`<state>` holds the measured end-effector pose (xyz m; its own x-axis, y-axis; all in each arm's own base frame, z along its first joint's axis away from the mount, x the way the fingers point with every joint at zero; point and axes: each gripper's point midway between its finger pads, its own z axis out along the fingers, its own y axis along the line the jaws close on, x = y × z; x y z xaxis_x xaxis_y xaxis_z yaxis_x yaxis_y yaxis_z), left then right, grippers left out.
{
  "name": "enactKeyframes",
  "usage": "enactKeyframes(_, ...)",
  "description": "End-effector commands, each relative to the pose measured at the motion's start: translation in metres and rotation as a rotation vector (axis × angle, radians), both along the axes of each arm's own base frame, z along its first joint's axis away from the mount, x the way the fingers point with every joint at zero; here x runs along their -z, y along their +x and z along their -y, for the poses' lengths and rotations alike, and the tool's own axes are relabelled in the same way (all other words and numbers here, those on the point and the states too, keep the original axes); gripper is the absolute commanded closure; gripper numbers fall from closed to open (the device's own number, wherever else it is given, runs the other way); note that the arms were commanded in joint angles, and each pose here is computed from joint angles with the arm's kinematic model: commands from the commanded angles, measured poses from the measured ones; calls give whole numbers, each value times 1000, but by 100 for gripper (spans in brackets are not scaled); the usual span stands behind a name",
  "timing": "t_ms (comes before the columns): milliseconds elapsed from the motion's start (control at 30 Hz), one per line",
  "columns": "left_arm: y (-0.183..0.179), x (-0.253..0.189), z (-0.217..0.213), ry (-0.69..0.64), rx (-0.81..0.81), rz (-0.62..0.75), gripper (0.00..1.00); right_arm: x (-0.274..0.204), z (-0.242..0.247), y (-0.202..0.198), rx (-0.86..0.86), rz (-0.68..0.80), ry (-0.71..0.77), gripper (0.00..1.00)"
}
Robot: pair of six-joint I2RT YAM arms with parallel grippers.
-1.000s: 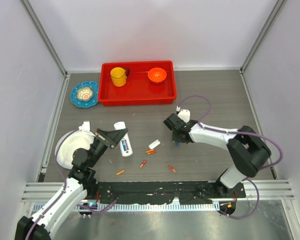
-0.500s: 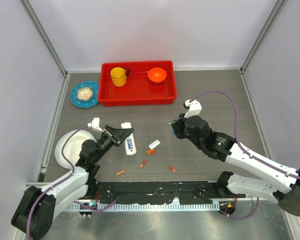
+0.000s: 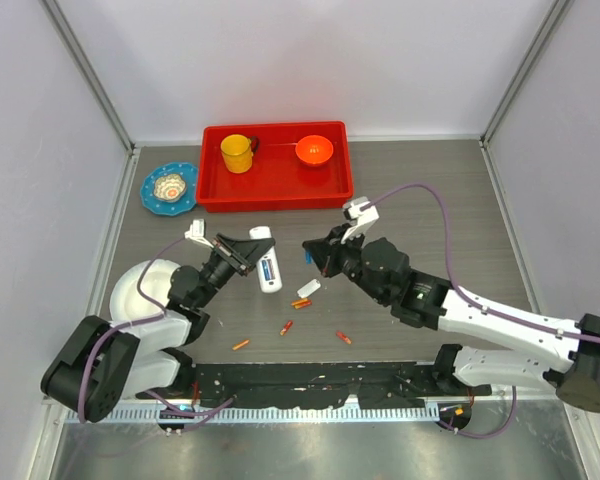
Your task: Load the batteries into the remote control
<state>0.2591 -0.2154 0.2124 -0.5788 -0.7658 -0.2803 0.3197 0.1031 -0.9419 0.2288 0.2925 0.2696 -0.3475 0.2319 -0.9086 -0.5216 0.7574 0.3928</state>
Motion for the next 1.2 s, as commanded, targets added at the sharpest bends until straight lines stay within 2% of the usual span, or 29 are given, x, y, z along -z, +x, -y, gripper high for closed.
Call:
enactKeyframes(0, -7, -74, -1, -136, 0, 242, 100, -37, -36, -8, -50, 129, 55, 99)
enactKeyframes(133, -7, -79, 4, -143, 7, 268, 100, -29, -48, -16, -89, 160, -1, 99)
enactKeyframes(400, -10, -75, 34, -149, 74, 257, 100, -41, -42, -17, -51, 211, 67, 99)
enactKeyframes(533, -9, -80, 41, -155, 81, 266, 100, -34, -45, -13, -24, 196, 42, 99)
enactKeyframes(1167, -5, -90, 28, -206, -45, 261, 99, -8, -42, -8, 38, 183, 26, 99)
